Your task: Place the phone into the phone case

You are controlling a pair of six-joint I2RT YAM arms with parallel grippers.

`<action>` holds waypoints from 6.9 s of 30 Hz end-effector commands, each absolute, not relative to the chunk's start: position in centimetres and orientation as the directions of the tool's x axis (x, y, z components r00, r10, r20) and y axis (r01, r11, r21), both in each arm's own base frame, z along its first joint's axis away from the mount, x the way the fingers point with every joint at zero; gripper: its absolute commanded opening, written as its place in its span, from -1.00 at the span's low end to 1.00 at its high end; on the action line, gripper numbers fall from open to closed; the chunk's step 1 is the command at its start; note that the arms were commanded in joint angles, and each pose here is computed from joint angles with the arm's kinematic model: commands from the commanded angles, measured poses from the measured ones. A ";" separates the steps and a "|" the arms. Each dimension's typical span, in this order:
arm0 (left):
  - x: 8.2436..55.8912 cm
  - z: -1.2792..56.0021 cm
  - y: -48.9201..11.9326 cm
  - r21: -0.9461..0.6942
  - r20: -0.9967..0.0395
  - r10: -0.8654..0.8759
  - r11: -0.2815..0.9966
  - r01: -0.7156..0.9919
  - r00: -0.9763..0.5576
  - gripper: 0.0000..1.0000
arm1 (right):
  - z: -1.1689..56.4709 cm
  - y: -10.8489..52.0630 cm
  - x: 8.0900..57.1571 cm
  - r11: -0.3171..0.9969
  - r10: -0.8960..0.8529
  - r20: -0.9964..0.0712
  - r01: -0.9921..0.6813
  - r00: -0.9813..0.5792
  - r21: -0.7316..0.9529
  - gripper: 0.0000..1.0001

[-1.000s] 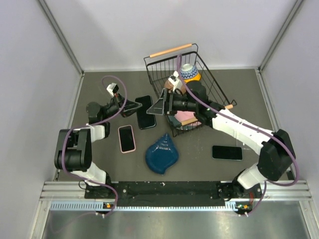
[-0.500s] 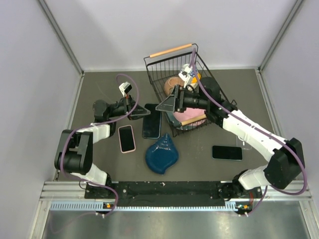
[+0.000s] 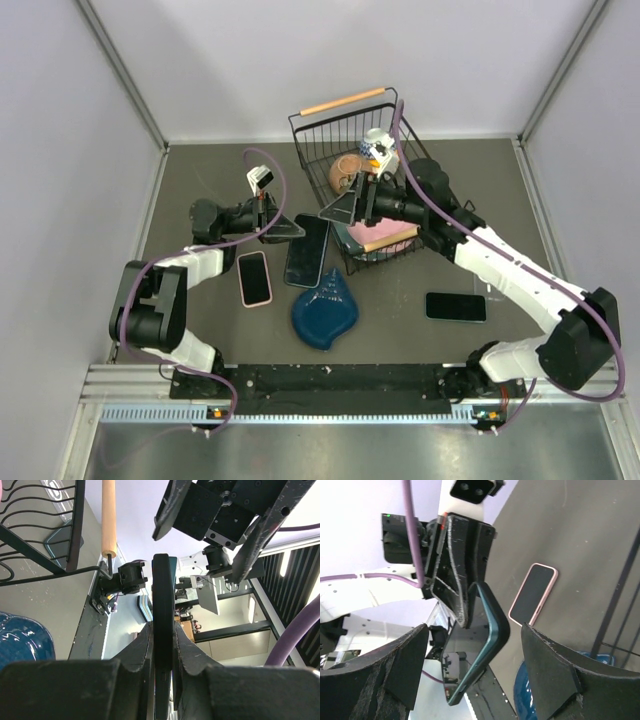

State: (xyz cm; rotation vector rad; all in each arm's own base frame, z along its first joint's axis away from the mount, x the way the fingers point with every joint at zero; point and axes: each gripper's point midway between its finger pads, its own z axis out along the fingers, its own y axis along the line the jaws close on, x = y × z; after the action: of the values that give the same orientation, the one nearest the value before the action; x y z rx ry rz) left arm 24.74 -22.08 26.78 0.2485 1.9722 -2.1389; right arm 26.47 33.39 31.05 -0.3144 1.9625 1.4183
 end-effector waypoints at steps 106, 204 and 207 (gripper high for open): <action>31.8 24.2 -15.3 -0.769 -0.593 -0.382 0.532 0.356 -0.709 -1.00 | 31.9 30.6 20.8 0.375 0.243 -0.717 -0.619 -0.653 0.691 0.97; 32.2 17.7 -7.4 -0.747 -0.423 -0.572 0.659 -0.088 -0.703 0.98 | 13.0 -6.7 23.2 0.353 0.869 -0.439 0.908 -0.228 0.226 0.92; 32.2 17.8 -7.4 -0.748 -0.421 -0.572 0.658 -0.088 -0.704 0.98 | 11.7 -5.2 22.1 0.255 0.924 -0.343 0.939 -0.167 0.231 0.97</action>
State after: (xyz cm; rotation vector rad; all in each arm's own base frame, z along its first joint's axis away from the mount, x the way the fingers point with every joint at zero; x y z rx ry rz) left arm 31.94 -7.47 16.89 -0.5425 2.2502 -0.9720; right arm 23.85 -7.06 12.08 1.4435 2.1666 -0.1369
